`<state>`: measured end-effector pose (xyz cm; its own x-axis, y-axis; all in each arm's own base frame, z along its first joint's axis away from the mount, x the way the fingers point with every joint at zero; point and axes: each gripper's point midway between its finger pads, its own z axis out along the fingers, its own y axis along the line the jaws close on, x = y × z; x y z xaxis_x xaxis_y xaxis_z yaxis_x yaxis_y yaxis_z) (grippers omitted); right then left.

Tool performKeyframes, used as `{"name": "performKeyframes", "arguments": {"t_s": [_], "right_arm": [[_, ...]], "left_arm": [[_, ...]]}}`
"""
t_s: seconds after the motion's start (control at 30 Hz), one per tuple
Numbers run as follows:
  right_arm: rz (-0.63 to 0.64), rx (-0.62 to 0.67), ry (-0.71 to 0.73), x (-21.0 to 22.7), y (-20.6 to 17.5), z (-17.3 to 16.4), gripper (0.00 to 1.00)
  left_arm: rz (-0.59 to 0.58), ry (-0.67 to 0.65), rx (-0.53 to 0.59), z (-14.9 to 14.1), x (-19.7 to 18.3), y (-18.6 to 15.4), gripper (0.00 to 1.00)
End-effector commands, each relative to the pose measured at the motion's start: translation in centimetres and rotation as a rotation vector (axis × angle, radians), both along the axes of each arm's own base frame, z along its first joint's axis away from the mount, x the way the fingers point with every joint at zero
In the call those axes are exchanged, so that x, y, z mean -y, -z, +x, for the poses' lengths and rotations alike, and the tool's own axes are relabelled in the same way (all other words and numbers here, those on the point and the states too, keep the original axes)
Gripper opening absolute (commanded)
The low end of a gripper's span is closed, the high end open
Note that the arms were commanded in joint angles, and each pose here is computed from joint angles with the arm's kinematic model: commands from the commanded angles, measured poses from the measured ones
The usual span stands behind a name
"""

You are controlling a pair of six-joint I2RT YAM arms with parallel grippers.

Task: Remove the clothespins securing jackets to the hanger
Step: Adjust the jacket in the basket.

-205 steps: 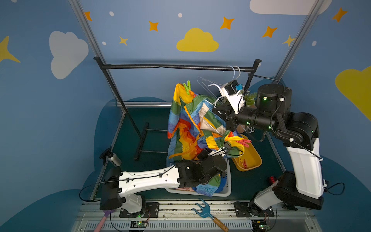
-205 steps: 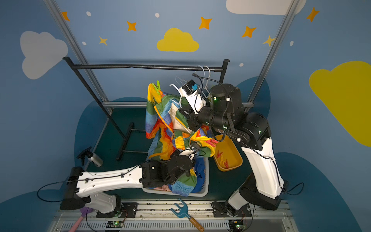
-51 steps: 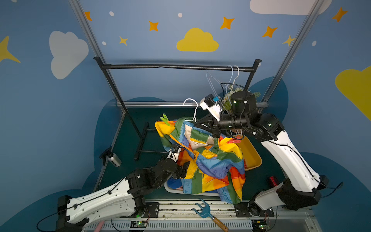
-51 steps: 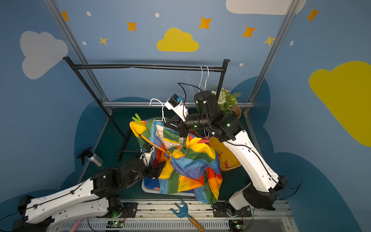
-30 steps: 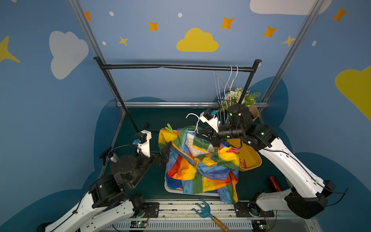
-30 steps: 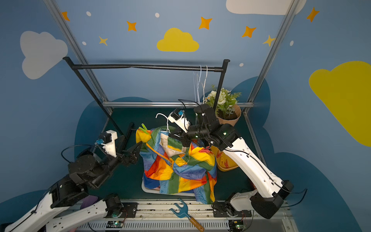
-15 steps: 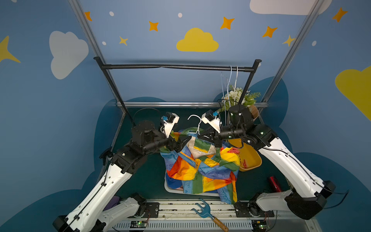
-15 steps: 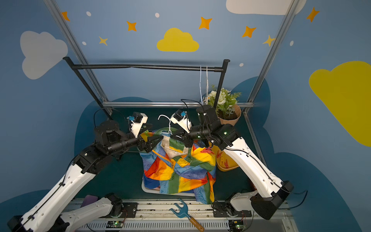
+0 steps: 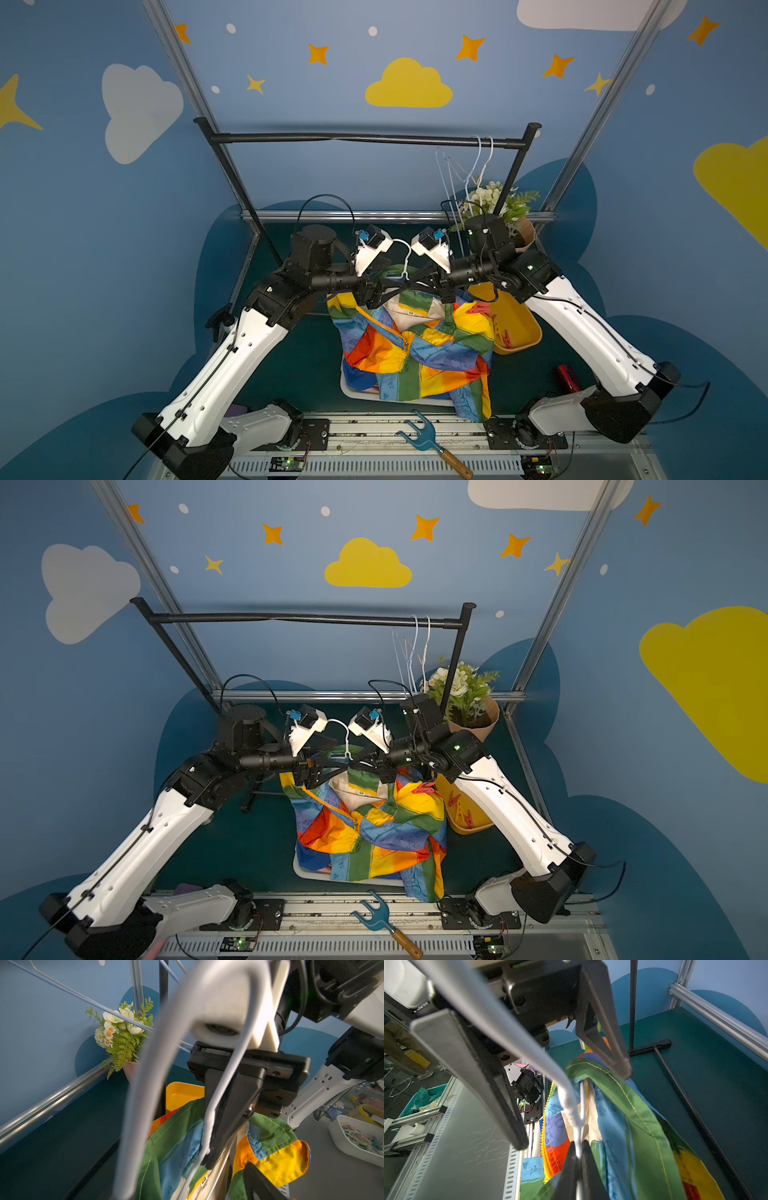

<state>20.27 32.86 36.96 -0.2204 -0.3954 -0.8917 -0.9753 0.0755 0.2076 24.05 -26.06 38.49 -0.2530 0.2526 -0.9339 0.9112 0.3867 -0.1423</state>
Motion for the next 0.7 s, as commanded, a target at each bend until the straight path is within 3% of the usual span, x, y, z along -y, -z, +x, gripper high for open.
{"name": "performKeyframes", "arguments": {"t_s": [0.0, 0.27, 0.4, 0.57, 0.67], "right_arm": [[0.043, 0.036, -0.018, 0.2, -2.09, -0.32, 0.0], [0.041, 0.021, -0.039, 0.04, -1.89, -0.52, 0.0], [0.041, 0.029, -0.019, 0.25, -1.88, -0.34, 0.0], [0.041, 0.018, -0.009, 0.28, -1.6, -0.29, 0.0], [0.05, 0.009, -0.006, 0.2, -1.68, -0.22, 0.0]], "left_arm": [[0.017, 0.056, -0.016, -1.06, 0.08, 0.54, 0.68], [0.013, 0.066, -0.029, -0.89, 0.34, 0.97, 0.49], [0.009, 0.07, -0.038, -0.5, 0.66, 1.33, 0.27], [-0.021, 0.081, -0.026, -0.91, 0.77, 1.17, 0.2], [-0.028, 0.069, -0.02, -1.01, 0.49, 1.42, 0.09]]}}
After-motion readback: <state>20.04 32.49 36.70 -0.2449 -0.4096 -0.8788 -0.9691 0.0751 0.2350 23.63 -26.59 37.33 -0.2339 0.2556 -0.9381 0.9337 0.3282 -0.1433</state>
